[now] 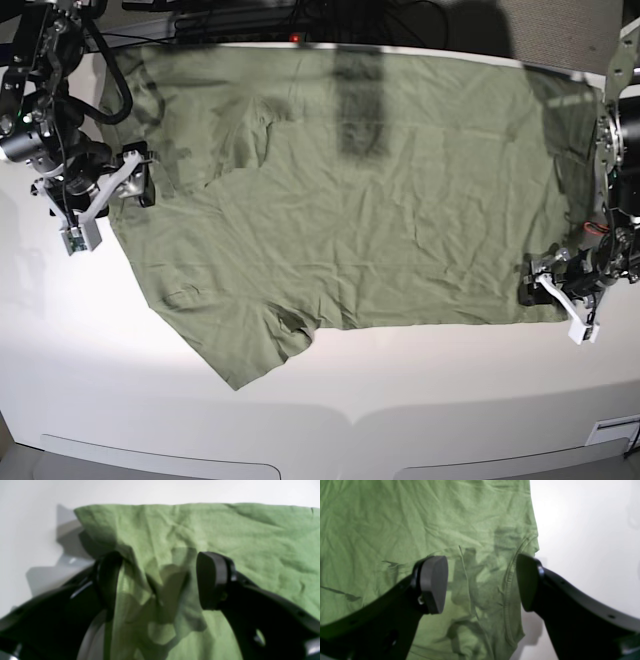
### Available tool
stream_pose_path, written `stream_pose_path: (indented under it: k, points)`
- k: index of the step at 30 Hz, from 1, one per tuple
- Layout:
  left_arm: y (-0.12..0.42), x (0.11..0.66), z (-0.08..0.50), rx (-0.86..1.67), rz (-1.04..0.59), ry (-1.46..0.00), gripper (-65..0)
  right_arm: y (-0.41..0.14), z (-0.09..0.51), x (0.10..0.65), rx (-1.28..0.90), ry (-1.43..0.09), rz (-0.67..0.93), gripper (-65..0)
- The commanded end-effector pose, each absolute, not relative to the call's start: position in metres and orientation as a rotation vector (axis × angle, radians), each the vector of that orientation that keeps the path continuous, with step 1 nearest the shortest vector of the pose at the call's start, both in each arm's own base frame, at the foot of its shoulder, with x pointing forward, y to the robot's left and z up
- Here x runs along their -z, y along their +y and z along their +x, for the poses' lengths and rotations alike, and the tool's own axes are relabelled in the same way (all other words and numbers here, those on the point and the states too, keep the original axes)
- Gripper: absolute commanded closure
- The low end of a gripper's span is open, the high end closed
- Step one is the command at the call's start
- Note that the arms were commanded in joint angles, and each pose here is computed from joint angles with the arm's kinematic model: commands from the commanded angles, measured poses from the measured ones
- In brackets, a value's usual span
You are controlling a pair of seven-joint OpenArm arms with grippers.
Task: Fold the T-shirt properly
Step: 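Grasp the shirt's hem corner with the left gripper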
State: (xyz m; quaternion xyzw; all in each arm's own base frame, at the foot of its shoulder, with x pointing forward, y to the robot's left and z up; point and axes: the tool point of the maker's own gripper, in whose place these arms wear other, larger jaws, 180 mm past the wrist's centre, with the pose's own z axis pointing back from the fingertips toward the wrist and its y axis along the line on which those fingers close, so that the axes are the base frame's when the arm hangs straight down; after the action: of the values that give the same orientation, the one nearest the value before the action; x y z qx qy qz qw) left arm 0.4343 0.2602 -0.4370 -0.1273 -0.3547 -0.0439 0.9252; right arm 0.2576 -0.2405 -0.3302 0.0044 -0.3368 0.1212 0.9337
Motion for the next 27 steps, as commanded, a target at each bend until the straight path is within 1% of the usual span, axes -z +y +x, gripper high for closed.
stream_pose_path:
  k: [1,8,14,18,20,23,27]
  points:
    - [0.265,0.424,0.444,0.101,-0.253,-0.752,-45.5,-0.243,0.264,0.319,-0.255,-0.727,-0.002,-42.6]
    - [0.271,0.427,0.441,0.145,-0.213,-0.745,-45.5,-0.243,0.264,0.319,-0.254,-0.727,-0.001,-42.6]
    - [0.282,0.405,0.459,0.179,-0.17,-0.9,-45.5,-0.243,0.263,0.32,-0.254,-0.717,-0.002,-42.6]
    - [0.3,0.4,0.466,0.224,-0.026,-0.956,-45.5,-0.244,0.26,0.323,-0.254,-0.7,-0.005,-42.6]
    - [0.304,0.396,0.468,0.223,-0.011,-0.976,-45.5,-0.244,0.259,0.324,-0.253,-0.688,-0.006,-42.6]
    - [0.304,0.394,0.47,0.223,-0.012,-0.98,-45.5,-0.245,0.257,0.325,-0.253,-0.676,-0.008,-42.6]
    - [0.306,0.406,0.459,0.212,-0.016,-0.926,-45.5,-0.245,0.257,0.326,-0.253,-0.671,-0.008,-42.6]
